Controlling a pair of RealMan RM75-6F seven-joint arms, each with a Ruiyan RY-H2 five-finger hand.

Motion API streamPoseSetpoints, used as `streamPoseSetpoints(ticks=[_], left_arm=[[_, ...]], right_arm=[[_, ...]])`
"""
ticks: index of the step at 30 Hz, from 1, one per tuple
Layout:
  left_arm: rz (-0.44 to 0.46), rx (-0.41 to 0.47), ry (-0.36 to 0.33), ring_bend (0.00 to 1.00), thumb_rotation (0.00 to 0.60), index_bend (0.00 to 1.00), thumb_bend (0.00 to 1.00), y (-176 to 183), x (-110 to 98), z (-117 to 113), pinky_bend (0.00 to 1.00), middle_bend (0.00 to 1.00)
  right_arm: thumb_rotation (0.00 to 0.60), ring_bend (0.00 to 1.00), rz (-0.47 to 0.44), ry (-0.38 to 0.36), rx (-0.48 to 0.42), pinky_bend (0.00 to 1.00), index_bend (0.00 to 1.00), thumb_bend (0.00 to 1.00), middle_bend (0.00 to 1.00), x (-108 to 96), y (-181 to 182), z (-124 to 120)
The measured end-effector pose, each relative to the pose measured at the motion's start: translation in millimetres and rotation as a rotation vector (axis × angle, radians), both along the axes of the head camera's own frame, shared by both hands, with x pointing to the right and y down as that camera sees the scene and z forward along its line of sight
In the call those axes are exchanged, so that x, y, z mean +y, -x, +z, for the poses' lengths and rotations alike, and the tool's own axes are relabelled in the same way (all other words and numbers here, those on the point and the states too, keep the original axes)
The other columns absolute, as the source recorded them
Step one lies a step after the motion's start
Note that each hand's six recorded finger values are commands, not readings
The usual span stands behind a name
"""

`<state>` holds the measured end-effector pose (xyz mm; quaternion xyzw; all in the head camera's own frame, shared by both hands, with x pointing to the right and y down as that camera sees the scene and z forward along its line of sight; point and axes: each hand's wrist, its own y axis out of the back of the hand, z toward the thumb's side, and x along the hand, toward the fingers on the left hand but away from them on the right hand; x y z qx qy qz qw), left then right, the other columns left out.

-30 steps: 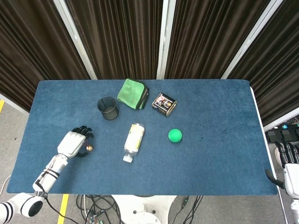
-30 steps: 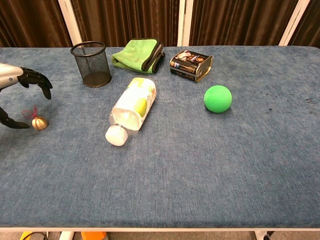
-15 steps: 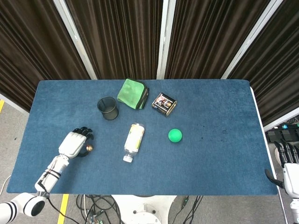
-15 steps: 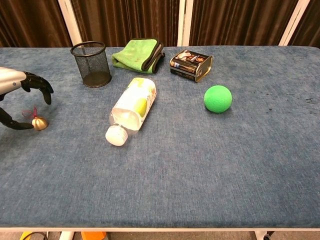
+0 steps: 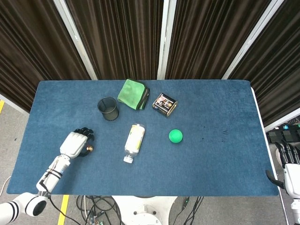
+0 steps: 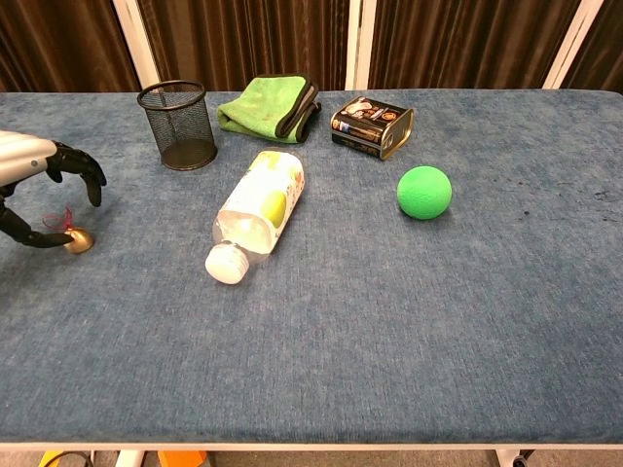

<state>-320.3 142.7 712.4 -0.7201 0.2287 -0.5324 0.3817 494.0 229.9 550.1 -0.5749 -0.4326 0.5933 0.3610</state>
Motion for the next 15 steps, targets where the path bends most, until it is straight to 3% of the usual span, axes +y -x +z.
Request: streamPoseSetpoints(ticks=[10, 15], left_arm=[[-0.002, -0.009, 0.011, 0.17, 0.600, 0.43, 0.28, 1.2, 1.5, 2.7, 0.29, 0.24], [-0.002, -0.011, 0.003, 0.17, 0.600, 0.46, 0.29, 0.6, 1.9, 1.1, 0.29, 0.29]], right_arm=[[0.600, 0.00, 0.001, 0.005, -0.001, 0.00, 0.00, 0.17, 0.00, 0.3, -0.2, 1.6], [0.600, 0.00, 0.005, 0.012, 0.000, 0.00, 0.00, 0.17, 0.00, 0.6, -1.4, 3.0]])
